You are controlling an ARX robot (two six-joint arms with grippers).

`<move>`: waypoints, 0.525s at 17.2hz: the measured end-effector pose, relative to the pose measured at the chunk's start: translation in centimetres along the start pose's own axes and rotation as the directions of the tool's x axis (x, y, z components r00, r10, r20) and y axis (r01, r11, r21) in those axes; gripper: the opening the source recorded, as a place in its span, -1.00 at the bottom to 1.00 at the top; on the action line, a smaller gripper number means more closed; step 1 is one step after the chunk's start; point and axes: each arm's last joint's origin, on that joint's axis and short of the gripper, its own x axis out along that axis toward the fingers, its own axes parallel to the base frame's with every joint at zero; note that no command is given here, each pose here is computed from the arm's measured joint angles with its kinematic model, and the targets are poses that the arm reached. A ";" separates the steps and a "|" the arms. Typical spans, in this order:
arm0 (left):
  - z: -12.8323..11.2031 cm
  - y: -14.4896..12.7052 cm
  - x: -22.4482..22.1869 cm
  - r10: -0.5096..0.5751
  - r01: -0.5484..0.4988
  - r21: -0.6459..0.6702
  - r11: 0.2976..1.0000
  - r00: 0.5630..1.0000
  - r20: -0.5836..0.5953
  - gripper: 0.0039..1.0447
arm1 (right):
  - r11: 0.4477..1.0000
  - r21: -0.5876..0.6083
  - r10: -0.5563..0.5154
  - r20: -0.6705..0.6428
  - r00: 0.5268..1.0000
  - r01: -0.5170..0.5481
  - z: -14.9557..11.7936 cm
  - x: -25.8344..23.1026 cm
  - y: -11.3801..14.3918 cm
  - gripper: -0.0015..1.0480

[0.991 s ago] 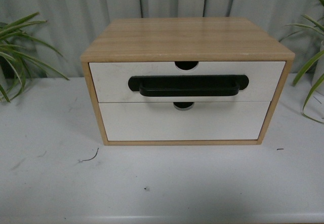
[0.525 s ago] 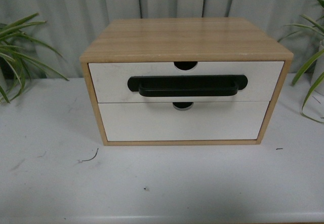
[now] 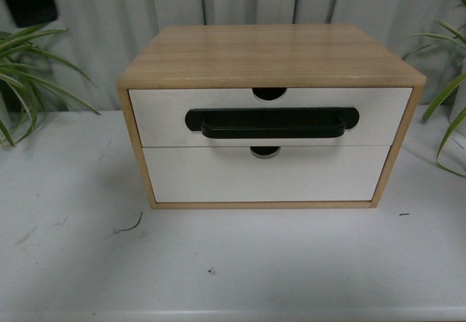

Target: Pull drawer

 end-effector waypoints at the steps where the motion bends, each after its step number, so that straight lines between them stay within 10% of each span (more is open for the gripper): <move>1: 0.2 -1.2 1.6 -0.019 0.019 0.026 0.999 1.000 -0.022 0.88 | 1.000 -0.009 0.010 -0.024 1.000 -0.010 0.4 2.2 0.3 0.88; 6: 2.1 -6.7 4.2 -0.322 0.355 0.256 0.899 0.933 -0.162 0.88 | 0.918 -0.305 0.253 -0.047 0.966 -0.255 1.6 5.6 2.3 0.88; 9: 0.3 -8.8 4.2 -0.482 0.638 0.423 0.643 0.767 -0.425 0.88 | 0.643 -0.585 0.445 -0.238 0.863 -0.493 -0.9 6.2 2.2 0.88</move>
